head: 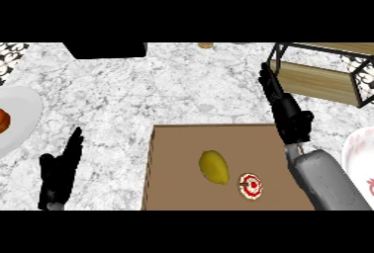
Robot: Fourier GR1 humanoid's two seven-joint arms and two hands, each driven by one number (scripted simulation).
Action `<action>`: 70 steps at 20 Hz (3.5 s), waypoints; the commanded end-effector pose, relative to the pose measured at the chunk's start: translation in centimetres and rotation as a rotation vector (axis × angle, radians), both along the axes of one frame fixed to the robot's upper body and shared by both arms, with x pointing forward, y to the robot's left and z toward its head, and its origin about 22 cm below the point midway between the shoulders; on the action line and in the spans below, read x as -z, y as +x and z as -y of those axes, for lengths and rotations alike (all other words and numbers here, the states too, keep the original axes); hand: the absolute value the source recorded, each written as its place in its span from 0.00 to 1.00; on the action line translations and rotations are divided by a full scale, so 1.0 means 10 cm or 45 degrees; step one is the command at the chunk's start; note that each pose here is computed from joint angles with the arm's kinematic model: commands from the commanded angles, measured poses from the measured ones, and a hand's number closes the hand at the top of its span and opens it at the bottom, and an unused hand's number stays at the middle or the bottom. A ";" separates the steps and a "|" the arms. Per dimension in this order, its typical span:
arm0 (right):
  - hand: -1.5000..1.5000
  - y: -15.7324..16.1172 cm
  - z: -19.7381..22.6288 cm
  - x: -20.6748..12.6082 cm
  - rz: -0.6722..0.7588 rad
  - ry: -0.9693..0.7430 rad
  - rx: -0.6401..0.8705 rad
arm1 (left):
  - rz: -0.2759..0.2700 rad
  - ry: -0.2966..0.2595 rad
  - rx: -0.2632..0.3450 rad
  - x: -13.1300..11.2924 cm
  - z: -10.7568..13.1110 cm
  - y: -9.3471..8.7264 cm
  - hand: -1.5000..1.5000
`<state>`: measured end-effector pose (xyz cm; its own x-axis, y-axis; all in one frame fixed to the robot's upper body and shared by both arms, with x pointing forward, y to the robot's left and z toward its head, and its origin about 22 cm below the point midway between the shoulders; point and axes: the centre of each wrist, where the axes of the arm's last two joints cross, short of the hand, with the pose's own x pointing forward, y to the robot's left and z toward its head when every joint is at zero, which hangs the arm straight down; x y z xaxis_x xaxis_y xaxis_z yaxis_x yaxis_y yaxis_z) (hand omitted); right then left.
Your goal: Pick the lemon from the tray and place it in the tiered shelf
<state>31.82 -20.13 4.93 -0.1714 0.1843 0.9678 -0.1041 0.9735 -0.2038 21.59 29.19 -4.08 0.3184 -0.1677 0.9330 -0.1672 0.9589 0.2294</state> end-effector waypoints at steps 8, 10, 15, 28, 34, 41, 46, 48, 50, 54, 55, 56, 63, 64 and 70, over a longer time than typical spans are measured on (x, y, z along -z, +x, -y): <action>1.00 -0.10 -0.39 -0.17 -0.308 1.020 -0.042 | 0.345 -0.005 0.295 -0.50 0.42 0.44 0.50; 1.00 -0.01 0.64 -0.07 -0.087 -0.454 0.253 | 0.336 0.041 0.326 -0.51 0.40 0.45 0.50; 0.00 -0.31 0.36 0.54 0.025 -0.097 0.620 | 0.360 0.031 0.383 -0.67 0.51 0.61 0.50; 0.00 -0.61 0.40 -0.31 -0.063 -0.245 0.029 | 0.356 0.009 0.412 -0.50 0.62 0.61 0.50; 0.00 -0.62 0.23 -0.91 -0.165 -0.505 -0.045 | 0.369 0.015 0.439 -0.57 0.59 0.68 0.50; 0.00 -0.84 0.05 -1.22 -0.321 -0.972 -0.224 | 0.360 0.021 0.416 -0.51 0.64 0.62 0.50; 0.00 -0.91 -0.26 -1.48 -0.380 -1.138 -0.224 | 0.352 0.004 0.434 -0.46 0.62 0.62 0.50; 0.00 -0.91 -0.43 -1.40 -0.394 -1.113 -0.216 | 0.351 0.023 0.439 -0.40 0.65 0.55 0.50; 0.00 -1.04 -0.57 -1.49 -0.396 -1.094 -0.232 | 0.366 -0.003 0.421 -0.54 0.80 0.68 0.50; 0.00 -1.07 -0.69 -1.40 -0.384 -1.103 -0.206 | 0.355 0.022 0.446 -0.59 0.75 0.79 0.50; 0.00 -1.14 -0.77 -1.46 -0.365 -1.118 -0.210 | 0.367 0.026 0.426 -0.57 0.72 0.68 0.50; 0.00 -1.15 -0.76 -1.40 -0.348 -1.107 -0.204 | 0.378 0.016 0.404 -0.41 0.62 0.69 0.50; 0.00 -1.22 -0.77 -1.30 -0.363 -1.109 -0.141 | 0.345 0.014 0.440 -0.43 0.71 0.62 0.50; 0.00 -1.07 -0.87 -1.37 -0.372 -1.110 -0.149 | 0.353 0.024 0.441 -0.57 0.70 0.61 0.50; 0.00 -1.14 -0.84 -1.18 -0.399 -1.108 -0.170 | 0.358 -0.002 0.431 -0.41 0.59 0.62 0.50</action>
